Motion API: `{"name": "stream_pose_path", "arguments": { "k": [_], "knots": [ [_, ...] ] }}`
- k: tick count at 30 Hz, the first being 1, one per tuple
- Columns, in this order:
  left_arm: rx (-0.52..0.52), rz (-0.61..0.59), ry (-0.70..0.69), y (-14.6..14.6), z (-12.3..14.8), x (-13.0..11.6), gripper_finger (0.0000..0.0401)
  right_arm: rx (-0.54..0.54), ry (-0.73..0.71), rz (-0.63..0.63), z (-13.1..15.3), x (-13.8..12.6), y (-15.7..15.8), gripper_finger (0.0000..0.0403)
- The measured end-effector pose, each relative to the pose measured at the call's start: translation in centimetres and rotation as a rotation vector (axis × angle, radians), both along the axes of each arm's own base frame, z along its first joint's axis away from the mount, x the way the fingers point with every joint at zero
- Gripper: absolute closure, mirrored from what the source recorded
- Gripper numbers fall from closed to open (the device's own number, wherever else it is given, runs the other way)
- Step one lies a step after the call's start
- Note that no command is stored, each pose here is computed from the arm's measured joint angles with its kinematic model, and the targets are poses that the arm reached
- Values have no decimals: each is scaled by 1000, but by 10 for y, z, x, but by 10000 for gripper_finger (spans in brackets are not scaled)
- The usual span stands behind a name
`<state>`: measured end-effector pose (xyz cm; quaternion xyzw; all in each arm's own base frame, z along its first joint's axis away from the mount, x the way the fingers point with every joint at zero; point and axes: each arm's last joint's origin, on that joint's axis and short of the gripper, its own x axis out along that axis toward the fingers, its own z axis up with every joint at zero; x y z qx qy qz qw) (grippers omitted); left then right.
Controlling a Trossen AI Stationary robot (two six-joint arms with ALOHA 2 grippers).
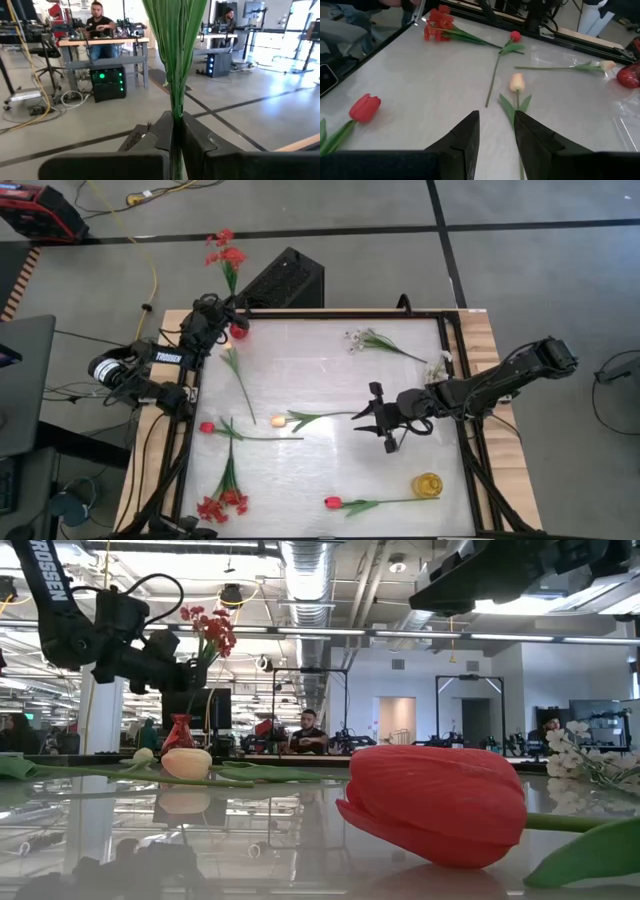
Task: Sort flowers into vase by color
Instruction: Put the top red flower into the transparent red vase, then put the red flower into the transparent red vase
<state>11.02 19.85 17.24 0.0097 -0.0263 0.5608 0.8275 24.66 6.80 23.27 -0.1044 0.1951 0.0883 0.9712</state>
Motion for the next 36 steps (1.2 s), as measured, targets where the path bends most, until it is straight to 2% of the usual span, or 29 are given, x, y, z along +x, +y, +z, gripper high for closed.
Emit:
{"name": "stream_pose_path", "arguments": {
  "k": [13,18,21,24,31,36],
  "knots": [
    [-106,37,-17,-1,-7,-2,307,0,-1,13,0,-1,3,256],
    [-157,-51,30,-6,-6,-2,288,0,-1,13,0,-1,3,256],
    [-155,-163,50,-12,1,-2,283,-1,-1,13,0,-1,3,256],
    [-169,-218,44,-20,9,-4,283,-1,-1,13,0,-1,3,256],
    [-236,-221,73,-42,21,-16,295,11,0,7,0,-1,3,256],
    [-234,-153,139,-54,26,-25,298,15,-1,6,0,-1,3,256]
  ]
}}
